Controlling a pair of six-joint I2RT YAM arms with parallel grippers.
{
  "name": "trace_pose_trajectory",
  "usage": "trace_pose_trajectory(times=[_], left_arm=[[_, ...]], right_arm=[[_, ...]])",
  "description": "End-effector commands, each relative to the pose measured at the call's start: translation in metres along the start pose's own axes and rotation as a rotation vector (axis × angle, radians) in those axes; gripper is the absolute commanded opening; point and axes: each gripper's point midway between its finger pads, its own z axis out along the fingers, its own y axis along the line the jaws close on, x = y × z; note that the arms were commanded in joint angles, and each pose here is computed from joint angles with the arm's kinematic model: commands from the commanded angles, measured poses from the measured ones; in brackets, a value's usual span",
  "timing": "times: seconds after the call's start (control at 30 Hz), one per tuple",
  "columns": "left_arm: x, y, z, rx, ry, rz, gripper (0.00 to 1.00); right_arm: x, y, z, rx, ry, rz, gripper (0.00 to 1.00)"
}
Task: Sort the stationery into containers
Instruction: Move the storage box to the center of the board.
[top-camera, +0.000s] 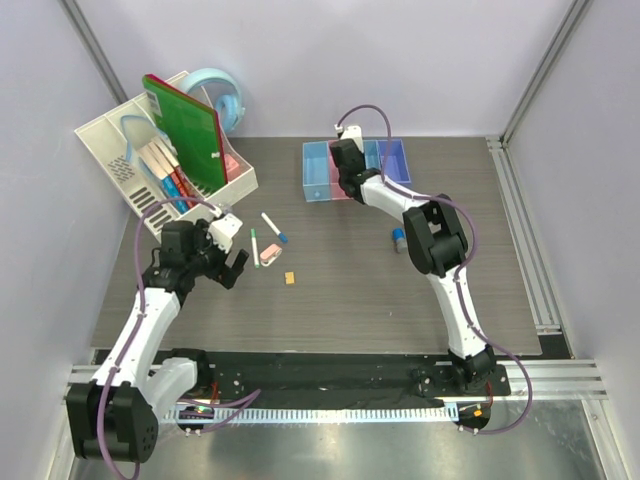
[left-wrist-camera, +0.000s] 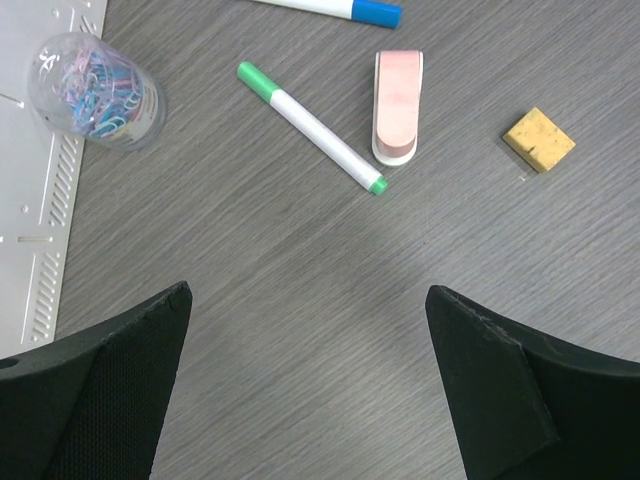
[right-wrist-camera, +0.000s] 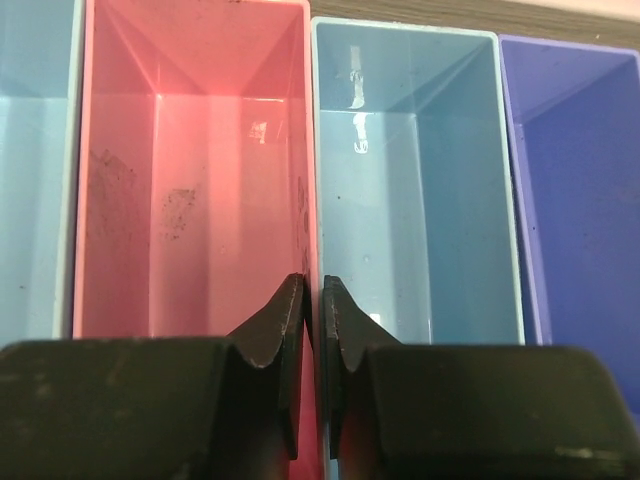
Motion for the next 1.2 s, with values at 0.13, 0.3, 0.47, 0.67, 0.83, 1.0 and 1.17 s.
trace_pose_trajectory(times=[0.13, 0.3, 0.47, 0.67, 0.83, 1.0, 1.17], left_arm=[[0.012, -0.007, -0.011, 0.009, 0.048, -0.008, 1.0], [0.011, -0.008, -0.015, 0.009, 0.051, -0.007, 1.0], [0.007, -0.007, -0.015, 0.009, 0.038, -0.011, 1.0], [0.004, -0.009, -0.015, 0.017, 0.025, -0.009, 1.0], [0.003, -0.008, -0.016, 0.016, 0.022, -0.006, 1.0], [0.002, -0.008, -0.014, 0.015, 0.011, -0.006, 1.0], [0.001, -0.005, -0.012, 0.005, 0.012, -0.004, 1.0]], right_arm=[[0.039, 0.015, -0.022, -0.021, 0.096, 0.089, 0.01], [0.047, 0.019, -0.035, -0.02, 0.112, 0.136, 0.01], [0.053, 0.027, -0.048, -0.041, 0.131, 0.143, 0.01], [0.061, 0.023, -0.062, -0.035, 0.142, 0.147, 0.01], [0.059, 0.02, -0.072, -0.039, 0.127, 0.151, 0.01], [0.041, 0.028, -0.077, -0.069, 0.083, 0.104, 0.2], [-0.007, 0.028, -0.093, -0.111, -0.002, 0.083, 0.56]])
